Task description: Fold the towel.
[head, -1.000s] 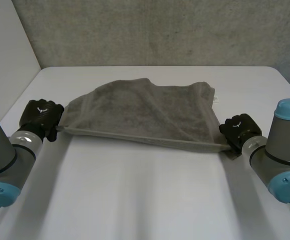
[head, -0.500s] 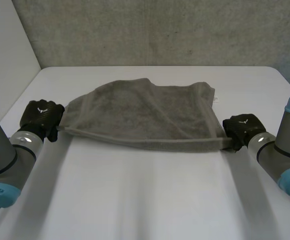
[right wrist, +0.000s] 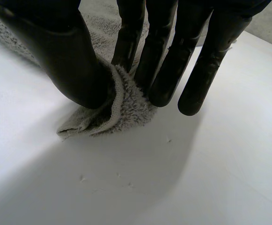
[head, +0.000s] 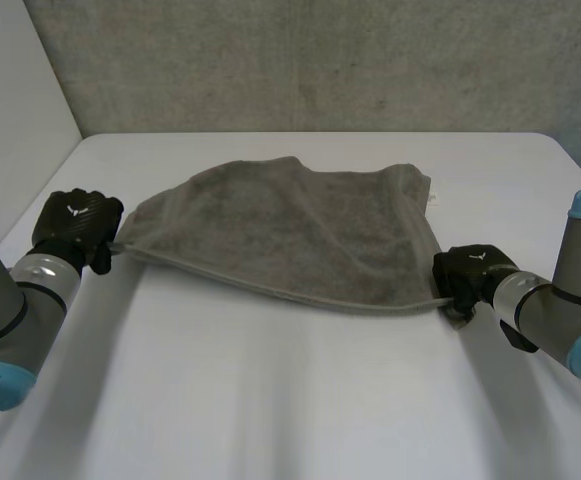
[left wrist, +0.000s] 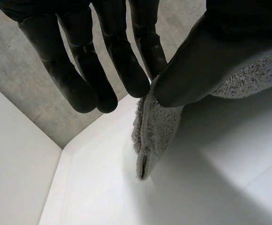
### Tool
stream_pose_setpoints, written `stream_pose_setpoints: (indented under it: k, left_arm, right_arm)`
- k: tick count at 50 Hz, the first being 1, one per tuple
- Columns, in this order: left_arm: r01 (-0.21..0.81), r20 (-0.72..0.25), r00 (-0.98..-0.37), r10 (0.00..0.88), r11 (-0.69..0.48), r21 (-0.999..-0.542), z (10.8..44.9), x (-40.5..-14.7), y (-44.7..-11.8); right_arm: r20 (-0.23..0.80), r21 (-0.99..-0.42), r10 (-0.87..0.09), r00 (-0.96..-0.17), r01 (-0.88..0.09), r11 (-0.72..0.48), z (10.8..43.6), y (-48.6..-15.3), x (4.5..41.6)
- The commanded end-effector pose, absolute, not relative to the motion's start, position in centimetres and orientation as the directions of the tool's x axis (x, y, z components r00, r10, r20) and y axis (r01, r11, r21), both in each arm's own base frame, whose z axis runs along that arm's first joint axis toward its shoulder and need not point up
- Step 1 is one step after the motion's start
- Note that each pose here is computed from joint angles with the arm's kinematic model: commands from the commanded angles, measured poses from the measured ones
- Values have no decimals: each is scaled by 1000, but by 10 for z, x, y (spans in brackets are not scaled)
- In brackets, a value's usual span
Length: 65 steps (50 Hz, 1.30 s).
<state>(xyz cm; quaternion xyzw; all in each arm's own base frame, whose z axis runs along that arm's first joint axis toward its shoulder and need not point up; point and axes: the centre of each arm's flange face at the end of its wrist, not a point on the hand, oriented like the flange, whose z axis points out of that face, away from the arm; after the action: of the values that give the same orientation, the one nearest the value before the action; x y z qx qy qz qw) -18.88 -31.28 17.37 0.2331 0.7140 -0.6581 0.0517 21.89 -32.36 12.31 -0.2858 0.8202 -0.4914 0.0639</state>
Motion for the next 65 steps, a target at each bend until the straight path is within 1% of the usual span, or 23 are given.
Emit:
stream_pose_setpoints:
  k: [1,8,10,11,13,14,16,21,24,30,36,40,45,49,51,52,54,55,56,57,59,63,65]
  left_arm:
    - [400,-382,-886,263,21,-916,175,-189,-314]
    - [394,-387,-889,244,-21,-919,191,-189,-316]
    - [379,-388,-896,215,-85,-922,217,-189,-316]
    - [378,-388,-896,215,-86,-922,218,-189,-316]
    - [329,-360,-916,176,-181,-927,258,-189,-316]
    - [329,-360,-916,176,-182,-927,258,-189,-316]
    - [261,-304,-944,125,-278,-924,306,-186,-313]
    - [222,-262,-962,75,-345,-912,362,-181,-305]
    - [229,-266,-960,88,-304,-925,370,-181,-302]
    - [251,-278,-953,123,-201,-947,352,-184,-306]
    - [325,-333,-927,174,-69,-943,302,-193,-330]
    - [476,-457,-855,246,18,-880,257,-207,-346]
    - [560,-533,-800,276,26,-828,233,-218,-363]
    - [555,-535,-802,266,1,-832,233,-223,-376]
    - [514,-530,-826,194,-129,-848,259,-230,-391]
    - [514,-530,-826,193,-130,-848,259,-230,-391]
    - [417,-473,-877,81,-359,-835,305,-241,-403]
    - [417,-473,-878,80,-360,-835,305,-241,-403]
    - [352,-416,-909,26,-488,-799,337,-242,-403]
    - [351,-415,-909,25,-489,-799,337,-242,-403]
    - [254,-303,-952,-49,-683,-685,399,-232,-394]
    - [213,-256,-965,-54,-728,-651,426,-224,-387]
    - [190,-245,-969,-21,-697,-691,426,-222,-388]
  right_arm:
    - [193,-847,-526,-828,-411,338,120,-327,219]
    - [259,-884,-454,-852,-399,245,155,-339,214]
    - [300,-921,-414,-859,-374,109,212,-335,213]
    - [300,-921,-414,-860,-374,109,212,-335,213]
    - [336,-938,-366,-868,-345,-42,269,-326,212]
    - [336,-938,-366,-868,-345,-43,270,-326,212]
    - [379,-924,-318,-869,-334,-188,324,-316,210]
    - [475,-861,-270,-837,-379,-339,386,-293,208]
    - [551,-808,-228,-803,-445,-385,409,-284,209]
    - [677,-718,-184,-712,-586,-376,413,-283,209]
    - [778,-616,-324,-539,-756,-220,340,-305,227]
    - [803,-529,-408,-434,-835,-153,290,-320,237]
    - [812,-499,-429,-396,-852,-159,261,-339,249]
    - [838,-507,-355,-415,-833,-221,263,-357,263]
    - [861,-509,-197,-469,-793,-336,285,-374,279]
    - [861,-509,-196,-469,-792,-337,285,-374,279]
    - [826,-473,46,-562,-734,-487,326,-390,289]
    - [825,-473,47,-563,-734,-487,327,-390,289]
    - [776,-438,165,-609,-708,-554,348,-393,291]
    - [775,-438,166,-610,-708,-555,349,-393,291]
    - [659,-356,335,-674,-671,-651,391,-385,289]
    - [617,-322,379,-690,-661,-678,416,-370,283]
    - [644,-342,350,-680,-665,-664,408,-367,282]
